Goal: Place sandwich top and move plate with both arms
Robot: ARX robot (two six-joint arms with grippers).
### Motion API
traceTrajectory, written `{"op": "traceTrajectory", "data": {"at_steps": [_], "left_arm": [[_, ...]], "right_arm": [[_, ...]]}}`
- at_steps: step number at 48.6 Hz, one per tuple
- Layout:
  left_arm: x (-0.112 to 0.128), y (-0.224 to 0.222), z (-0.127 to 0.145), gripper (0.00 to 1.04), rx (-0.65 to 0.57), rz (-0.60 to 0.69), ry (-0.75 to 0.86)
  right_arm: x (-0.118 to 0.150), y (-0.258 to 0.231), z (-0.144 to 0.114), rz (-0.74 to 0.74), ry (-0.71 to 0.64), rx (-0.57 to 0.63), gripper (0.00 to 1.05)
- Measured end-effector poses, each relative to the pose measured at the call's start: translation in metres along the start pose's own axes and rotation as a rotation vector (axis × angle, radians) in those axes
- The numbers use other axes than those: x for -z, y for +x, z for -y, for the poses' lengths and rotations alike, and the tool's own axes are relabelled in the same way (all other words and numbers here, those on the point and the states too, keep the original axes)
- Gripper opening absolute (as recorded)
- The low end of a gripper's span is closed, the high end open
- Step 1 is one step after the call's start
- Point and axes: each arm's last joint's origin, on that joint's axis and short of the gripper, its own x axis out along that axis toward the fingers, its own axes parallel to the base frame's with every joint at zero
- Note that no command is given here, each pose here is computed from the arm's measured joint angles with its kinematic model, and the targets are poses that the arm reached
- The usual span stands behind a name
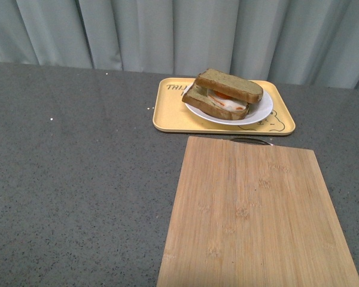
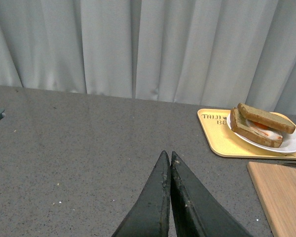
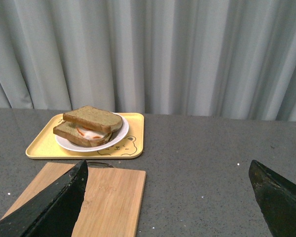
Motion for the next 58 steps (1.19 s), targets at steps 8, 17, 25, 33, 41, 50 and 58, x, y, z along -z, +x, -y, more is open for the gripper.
{"op": "traceTrajectory", "data": {"at_steps": [8,17,25,33,41,50,58], "left_arm": [[0.000,-0.005,0.000,0.04,0.000,0.000,0.000],[0.000,-0.009,0.000,0.04,0.000,0.000,0.000],[0.004,-0.019,0.000,0.04,0.001,-0.022,0.000],[0.003,-0.021,0.000,0.04,0.001,-0.006,0.000],[0.003,-0.021,0.000,0.38,0.001,-0.005,0.000],[0.003,-0.021,0.000,0.75,0.001,-0.005,0.000],[0.003,-0.021,0.000,0.98,0.001,-0.005,0.000]], "right_arm": [[0.000,0.000,0.000,0.000,0.000,0.000,0.95],[0.000,0.000,0.000,0.000,0.000,0.000,0.95],[0.000,0.000,0.000,0.000,0.000,0.000,0.95],[0.000,0.000,0.000,0.000,0.000,0.000,0.95],[0.000,0.000,0.000,0.000,0.000,0.000,0.95],[0.000,0.000,0.000,0.000,0.000,0.000,0.95],[0.000,0.000,0.000,0.000,0.000,0.000,0.95]]}}
